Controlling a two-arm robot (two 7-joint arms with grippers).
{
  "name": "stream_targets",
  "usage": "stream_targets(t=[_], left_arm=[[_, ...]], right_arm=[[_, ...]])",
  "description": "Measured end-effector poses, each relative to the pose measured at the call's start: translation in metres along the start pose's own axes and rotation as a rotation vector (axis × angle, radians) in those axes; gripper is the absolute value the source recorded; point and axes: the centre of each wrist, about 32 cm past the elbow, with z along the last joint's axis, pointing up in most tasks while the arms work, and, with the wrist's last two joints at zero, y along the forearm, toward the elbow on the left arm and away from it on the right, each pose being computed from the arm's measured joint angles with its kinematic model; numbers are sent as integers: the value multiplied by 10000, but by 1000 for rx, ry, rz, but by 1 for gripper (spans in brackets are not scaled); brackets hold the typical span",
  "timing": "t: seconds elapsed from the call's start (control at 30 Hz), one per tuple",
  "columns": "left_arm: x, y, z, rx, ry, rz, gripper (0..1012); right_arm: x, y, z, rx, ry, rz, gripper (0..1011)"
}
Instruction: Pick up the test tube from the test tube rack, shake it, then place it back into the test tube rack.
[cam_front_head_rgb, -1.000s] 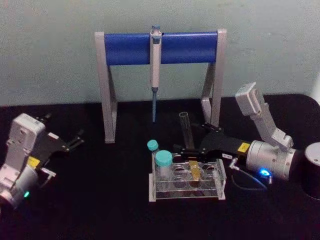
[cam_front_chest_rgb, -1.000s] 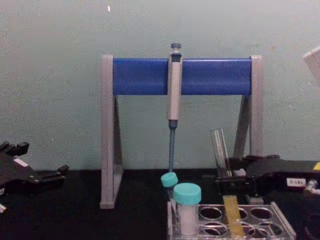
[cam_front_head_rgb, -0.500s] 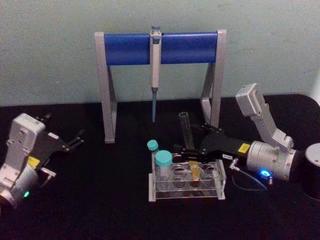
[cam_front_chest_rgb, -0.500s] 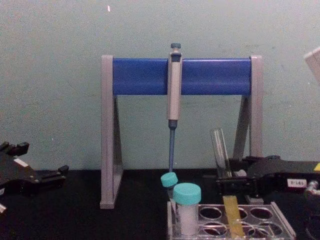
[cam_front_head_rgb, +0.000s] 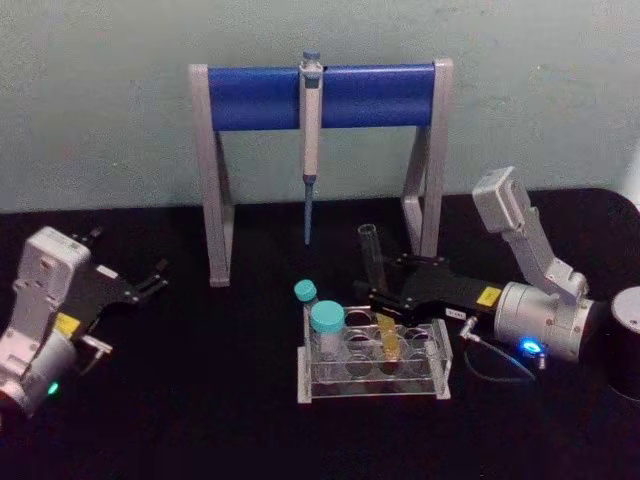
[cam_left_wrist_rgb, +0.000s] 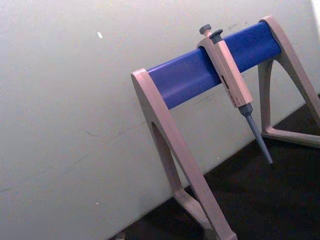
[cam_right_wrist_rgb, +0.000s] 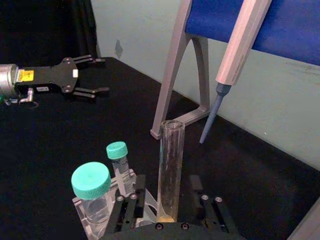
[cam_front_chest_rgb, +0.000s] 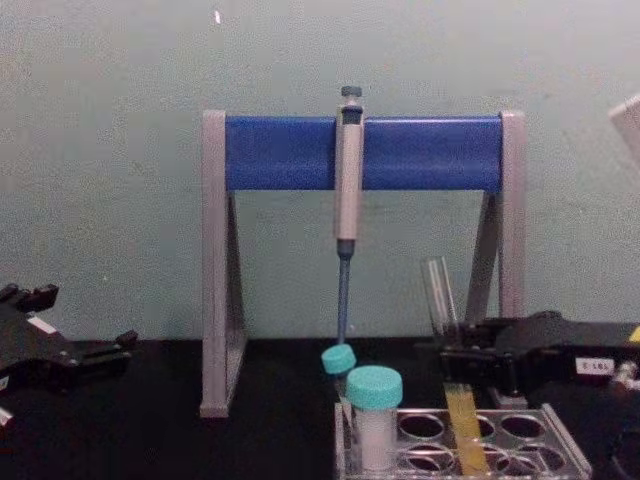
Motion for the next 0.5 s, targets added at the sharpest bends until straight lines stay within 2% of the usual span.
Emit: stream_targets(t=[0.13,0.23,0.27,0.3,0.5], left_arm=[[0,0,0,0,0,0,1010],[0,0,0,0,0,0,1010],[0,0,0,0,0,0,1010],[0,0,0,0,0,0,1010],[0,0,0,0,0,0,1009]], right_arm=[[-1,0,0,0,0,0,468],[-2,0,0,1,0,0,338],[-1,0,0,1,0,0,322],[-1,0,0,1,0,0,258],[-2,0,0,1,0,0,222]])
